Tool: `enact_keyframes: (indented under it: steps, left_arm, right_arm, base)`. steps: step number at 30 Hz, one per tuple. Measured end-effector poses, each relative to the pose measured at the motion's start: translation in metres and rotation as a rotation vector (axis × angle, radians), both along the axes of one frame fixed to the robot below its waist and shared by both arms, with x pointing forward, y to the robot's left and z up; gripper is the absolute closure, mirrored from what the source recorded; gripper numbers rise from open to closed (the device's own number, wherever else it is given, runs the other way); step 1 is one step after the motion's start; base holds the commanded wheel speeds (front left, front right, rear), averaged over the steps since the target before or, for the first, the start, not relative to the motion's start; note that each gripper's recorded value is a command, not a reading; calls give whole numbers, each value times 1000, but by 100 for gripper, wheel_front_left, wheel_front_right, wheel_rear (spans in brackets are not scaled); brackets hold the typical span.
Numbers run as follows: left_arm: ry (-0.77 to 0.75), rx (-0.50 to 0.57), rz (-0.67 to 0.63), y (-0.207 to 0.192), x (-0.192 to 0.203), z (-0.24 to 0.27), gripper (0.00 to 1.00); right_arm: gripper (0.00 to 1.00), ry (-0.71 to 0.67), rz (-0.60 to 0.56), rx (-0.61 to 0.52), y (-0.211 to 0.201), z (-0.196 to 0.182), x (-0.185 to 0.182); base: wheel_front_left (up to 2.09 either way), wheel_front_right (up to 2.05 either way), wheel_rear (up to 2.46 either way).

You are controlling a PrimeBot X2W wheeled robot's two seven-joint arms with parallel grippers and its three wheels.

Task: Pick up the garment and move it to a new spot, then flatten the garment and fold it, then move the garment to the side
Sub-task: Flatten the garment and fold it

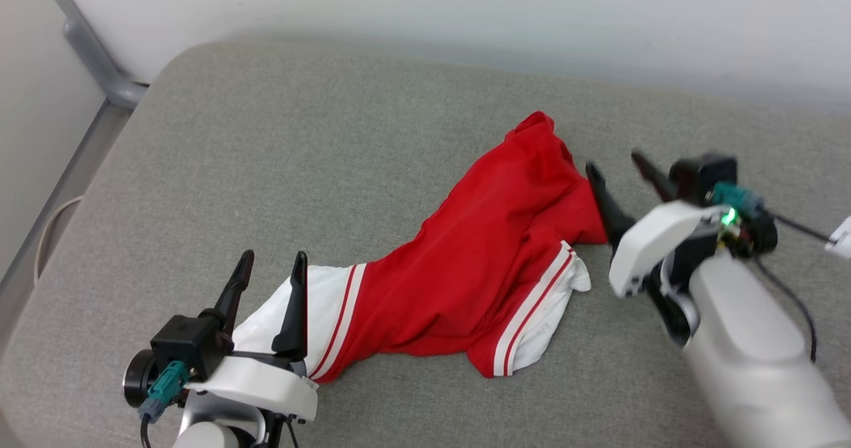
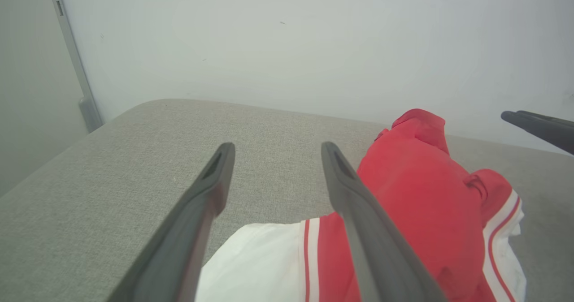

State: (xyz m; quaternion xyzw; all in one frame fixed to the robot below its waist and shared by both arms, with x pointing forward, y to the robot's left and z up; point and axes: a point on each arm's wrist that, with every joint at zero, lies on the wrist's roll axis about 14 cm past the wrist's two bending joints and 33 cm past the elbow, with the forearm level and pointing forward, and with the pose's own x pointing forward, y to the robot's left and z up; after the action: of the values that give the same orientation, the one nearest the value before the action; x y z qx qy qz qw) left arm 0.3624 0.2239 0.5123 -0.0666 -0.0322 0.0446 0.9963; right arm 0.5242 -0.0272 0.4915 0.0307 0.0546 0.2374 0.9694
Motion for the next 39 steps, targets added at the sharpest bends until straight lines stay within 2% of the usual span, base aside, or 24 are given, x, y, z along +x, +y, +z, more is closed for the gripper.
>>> enact_keyframes:
  steps: [8,15,28,29,30,31,34,39]
  left_arm:
    - [-11,5,-15,-5,-8,7,0]
    - [-4,-1,-20,-7,-8,6,0]
    - [43,-10,38,10,-5,-12,0]
    - [47,-14,43,11,-6,-13,0]
    - [53,-17,48,12,-7,-15,0]
    - [57,-18,52,13,-7,-16,0]
    - [59,-19,58,14,-6,-18,0]
    - [42,-19,52,13,-6,-13,0]
  right_arm:
    - [0,270,32,-95,-13,-63,-62]
    - [0,511,172,-204,1,-97,-107]
    - [0,718,373,-352,35,-125,-137]
    - [53,728,381,-356,36,-126,-138]
    - [69,734,386,-356,37,-127,-139]
    - [100,740,388,-355,38,-128,-140]
    - [100,721,384,-327,40,-122,-138]
    - [100,602,306,-259,30,-93,-119]
  base:
    - [0,0,0]
    - [0,0,0]
    - [0,0,0]
    - [0,0,0]
    - [0,0,0]
    - [0,0,0]
    - [0,0,0]
    - [0,0,0]
